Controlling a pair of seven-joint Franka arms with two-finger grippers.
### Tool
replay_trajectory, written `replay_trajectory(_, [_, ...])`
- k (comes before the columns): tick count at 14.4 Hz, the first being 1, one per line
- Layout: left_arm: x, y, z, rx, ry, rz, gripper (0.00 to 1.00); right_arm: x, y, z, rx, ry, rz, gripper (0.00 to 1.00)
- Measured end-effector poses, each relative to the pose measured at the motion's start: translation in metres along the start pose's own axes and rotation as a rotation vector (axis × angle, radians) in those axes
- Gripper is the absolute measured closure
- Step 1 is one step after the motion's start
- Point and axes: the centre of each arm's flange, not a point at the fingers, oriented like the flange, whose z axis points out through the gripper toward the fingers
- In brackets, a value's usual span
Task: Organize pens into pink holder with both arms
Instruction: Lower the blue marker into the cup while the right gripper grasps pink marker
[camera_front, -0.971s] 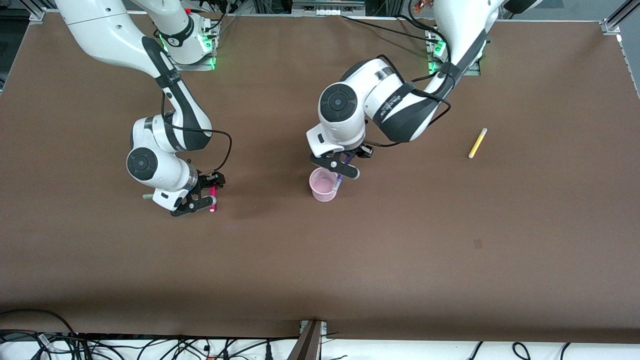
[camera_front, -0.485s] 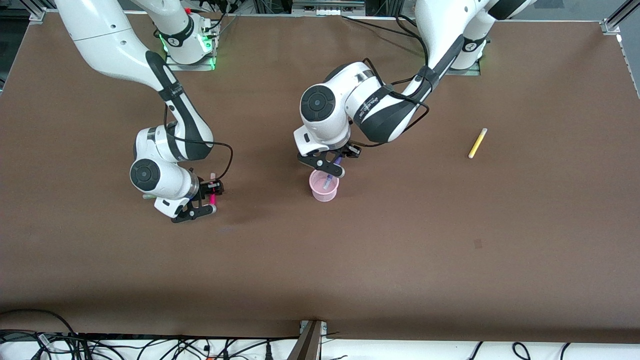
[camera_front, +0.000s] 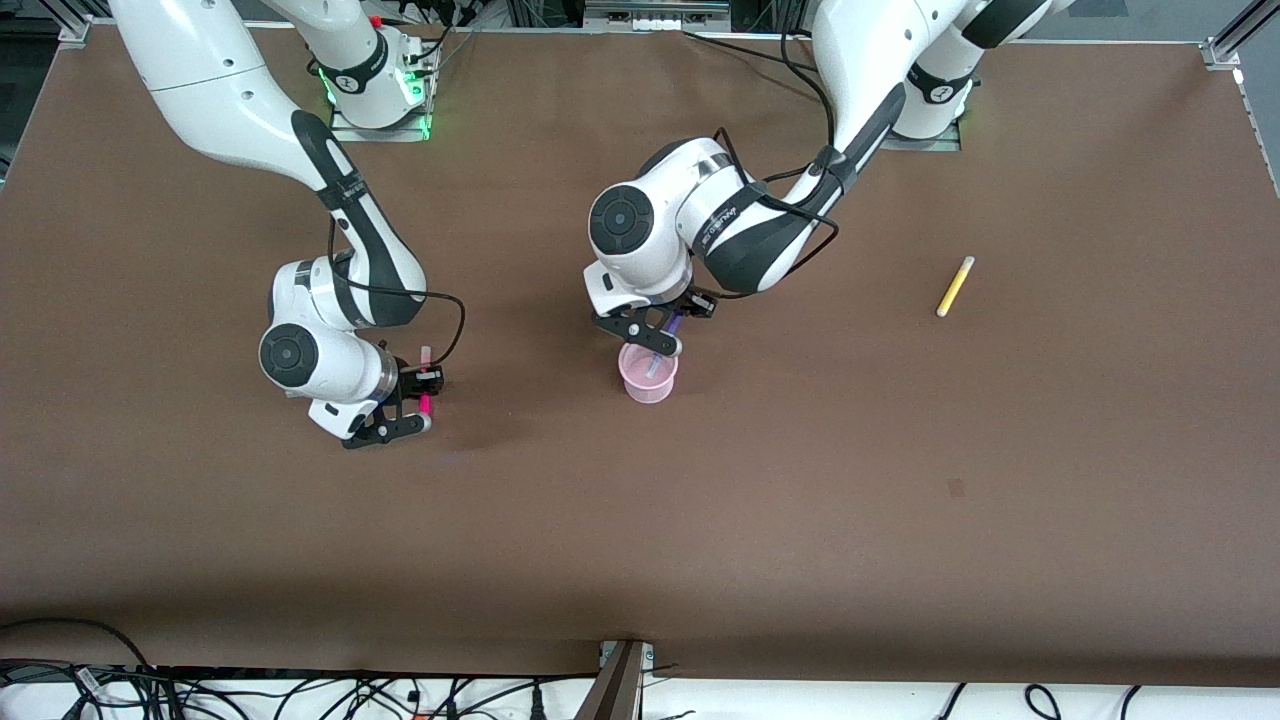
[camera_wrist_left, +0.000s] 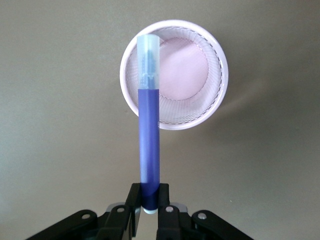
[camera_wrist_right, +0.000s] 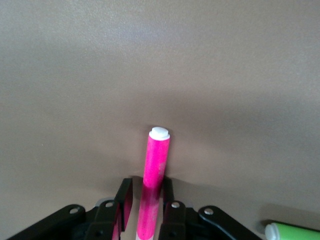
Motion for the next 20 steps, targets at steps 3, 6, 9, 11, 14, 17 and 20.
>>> replay_trajectory(3, [0.004,0.002,0.000,0.000,0.007,-0.003,0.82,0.000,0.000,-0.001,0.001,0.003,0.003,0.84])
replay_trajectory(6, [0.010,0.005,0.000,-0.002,0.018,-0.006,0.82,0.001,0.002,-0.001,0.002,0.006,0.004,0.84])
replay_trajectory(9, [0.011,0.011,0.003,0.005,0.019,-0.003,0.82,0.007,0.001,-0.014,0.000,0.034,-0.023,0.84])
replay_trajectory(11, [0.010,0.011,0.003,0.008,0.019,-0.004,0.82,0.012,-0.001,-0.038,-0.004,0.074,-0.073,0.84])
replay_trajectory(14, [0.011,0.010,0.003,0.010,0.018,-0.006,0.82,0.010,-0.006,-0.090,-0.017,0.124,-0.189,0.84])
replay_trajectory(17, [0.011,0.010,0.003,0.011,0.017,-0.007,0.82,0.004,-0.012,-0.144,-0.033,0.173,-0.281,0.84])
replay_trajectory(20, [0.010,0.010,0.003,0.012,0.017,-0.007,0.82,-0.003,-0.017,-0.184,-0.046,0.221,-0.316,0.84])
